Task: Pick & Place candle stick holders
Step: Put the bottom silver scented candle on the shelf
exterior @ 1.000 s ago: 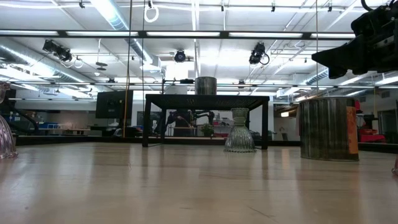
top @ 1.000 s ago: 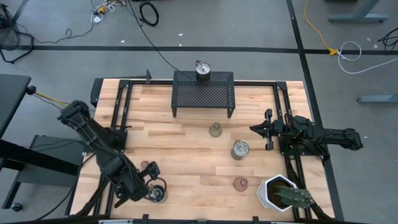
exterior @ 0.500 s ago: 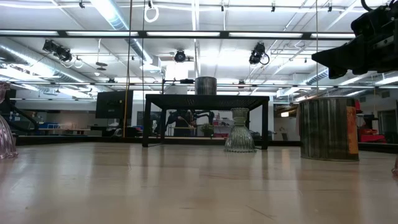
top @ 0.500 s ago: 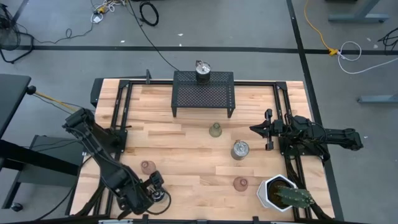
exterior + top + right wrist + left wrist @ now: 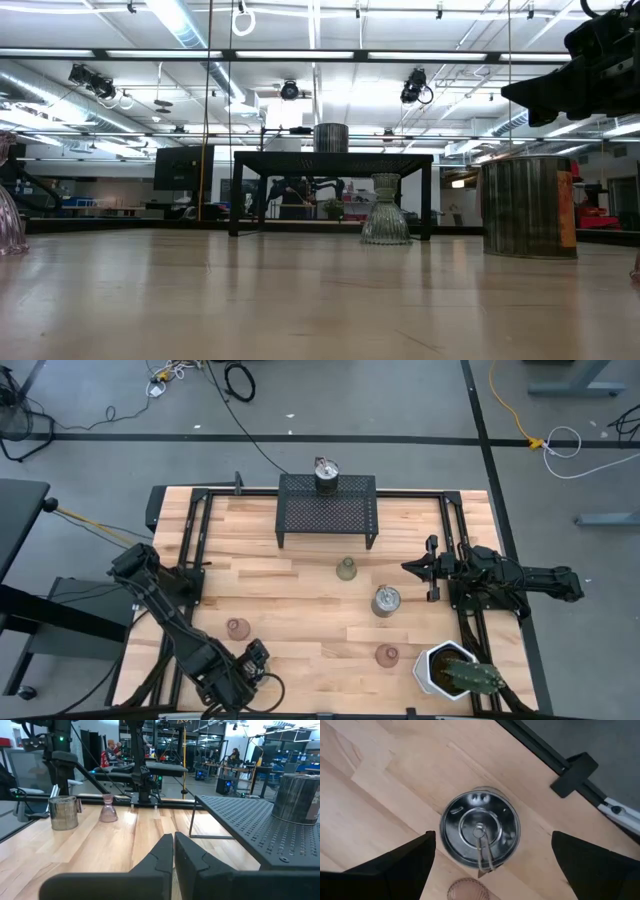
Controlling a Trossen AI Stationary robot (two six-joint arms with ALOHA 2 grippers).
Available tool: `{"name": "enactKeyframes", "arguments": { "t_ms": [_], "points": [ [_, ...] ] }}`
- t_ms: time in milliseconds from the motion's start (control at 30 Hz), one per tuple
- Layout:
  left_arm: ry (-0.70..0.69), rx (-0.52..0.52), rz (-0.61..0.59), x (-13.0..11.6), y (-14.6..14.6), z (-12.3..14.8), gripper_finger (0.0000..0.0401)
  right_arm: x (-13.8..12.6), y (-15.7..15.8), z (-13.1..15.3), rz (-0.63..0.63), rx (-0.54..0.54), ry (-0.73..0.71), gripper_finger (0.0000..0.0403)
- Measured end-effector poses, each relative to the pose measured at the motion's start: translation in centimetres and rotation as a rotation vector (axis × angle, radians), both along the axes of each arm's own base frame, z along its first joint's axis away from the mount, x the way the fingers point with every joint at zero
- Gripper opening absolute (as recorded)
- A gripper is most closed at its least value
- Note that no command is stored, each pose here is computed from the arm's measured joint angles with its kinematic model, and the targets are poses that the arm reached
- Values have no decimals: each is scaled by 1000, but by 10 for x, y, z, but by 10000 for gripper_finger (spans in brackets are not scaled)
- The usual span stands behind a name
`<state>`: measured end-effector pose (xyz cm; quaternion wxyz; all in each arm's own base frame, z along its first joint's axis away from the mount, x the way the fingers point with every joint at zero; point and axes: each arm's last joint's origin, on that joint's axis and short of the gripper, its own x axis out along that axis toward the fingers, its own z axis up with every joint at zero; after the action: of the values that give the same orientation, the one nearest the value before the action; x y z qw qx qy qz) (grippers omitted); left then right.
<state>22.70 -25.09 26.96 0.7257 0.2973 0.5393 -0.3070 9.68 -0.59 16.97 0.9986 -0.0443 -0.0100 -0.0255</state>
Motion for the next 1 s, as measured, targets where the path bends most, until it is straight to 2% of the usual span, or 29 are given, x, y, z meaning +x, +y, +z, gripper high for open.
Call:
{"name": "enactKeyframes", "arguments": {
  "t_ms": [233,467,1000],
  "points": [
    [-1,-21,92,10,7,-1,399,0,0,0,0,0,0,20],
    [17,-44,232,14,11,-1,399,0,0,0,0,0,0,20],
    [-42,-18,160,-11,-8,3,399,0,0,0,0,0,0,20]
  ]
}}
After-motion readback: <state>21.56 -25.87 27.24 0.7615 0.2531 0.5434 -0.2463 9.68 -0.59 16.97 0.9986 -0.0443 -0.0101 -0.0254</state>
